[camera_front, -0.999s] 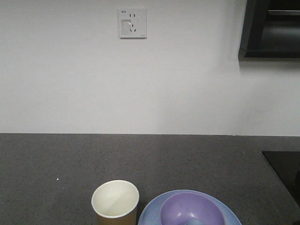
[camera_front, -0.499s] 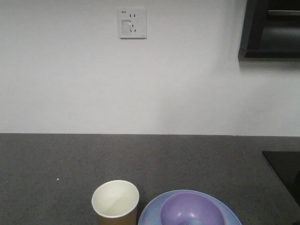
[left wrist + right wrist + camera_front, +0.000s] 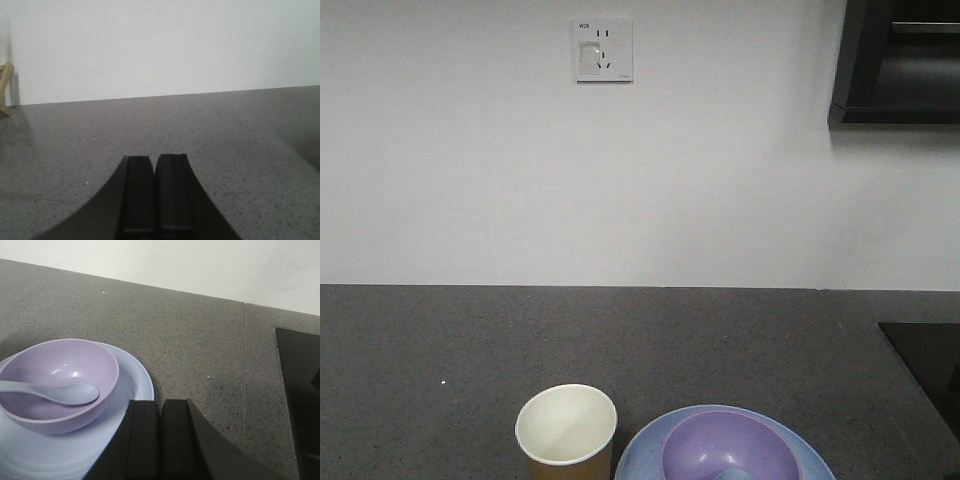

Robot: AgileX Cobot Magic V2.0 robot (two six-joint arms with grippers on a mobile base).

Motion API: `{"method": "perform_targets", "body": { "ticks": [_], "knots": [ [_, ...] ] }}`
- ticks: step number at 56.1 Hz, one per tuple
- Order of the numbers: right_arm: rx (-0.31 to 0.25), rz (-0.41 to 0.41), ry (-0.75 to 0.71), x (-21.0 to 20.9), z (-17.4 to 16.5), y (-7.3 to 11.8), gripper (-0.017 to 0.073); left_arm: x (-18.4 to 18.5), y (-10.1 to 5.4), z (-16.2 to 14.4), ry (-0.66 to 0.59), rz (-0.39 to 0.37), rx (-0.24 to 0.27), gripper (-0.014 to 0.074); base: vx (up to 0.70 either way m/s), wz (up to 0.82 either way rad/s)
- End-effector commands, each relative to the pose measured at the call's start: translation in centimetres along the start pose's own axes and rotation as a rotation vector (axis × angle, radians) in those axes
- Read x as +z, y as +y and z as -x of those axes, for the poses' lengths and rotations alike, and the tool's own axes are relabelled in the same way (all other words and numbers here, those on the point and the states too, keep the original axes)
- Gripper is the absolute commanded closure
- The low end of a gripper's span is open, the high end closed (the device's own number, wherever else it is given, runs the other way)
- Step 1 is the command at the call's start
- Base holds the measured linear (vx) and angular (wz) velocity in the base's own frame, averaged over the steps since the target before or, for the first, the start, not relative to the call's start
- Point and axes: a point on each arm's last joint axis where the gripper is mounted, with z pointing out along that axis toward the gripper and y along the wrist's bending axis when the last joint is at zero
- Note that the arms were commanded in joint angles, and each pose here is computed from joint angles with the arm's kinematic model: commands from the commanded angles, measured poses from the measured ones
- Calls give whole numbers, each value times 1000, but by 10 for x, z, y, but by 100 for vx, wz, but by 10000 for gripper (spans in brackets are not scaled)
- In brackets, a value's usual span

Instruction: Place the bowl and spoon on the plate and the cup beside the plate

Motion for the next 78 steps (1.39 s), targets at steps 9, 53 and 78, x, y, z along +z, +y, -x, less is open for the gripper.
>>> {"method": "perform_targets", "body": {
  "ticks": [9, 53, 78],
  "knots": [
    [53, -32, -92, 1, 16, -4, 565, -3, 0, 16, -118, -1, -8, 596, 0, 0],
    [153, -67, -323, -34, -107, 5, 565, -3, 0, 16, -119, -1, -8, 596, 0, 0],
    [153, -67, -318, -34, -107, 5, 565, -3, 0, 16, -118, -1, -8, 596, 0, 0]
  ]
}}
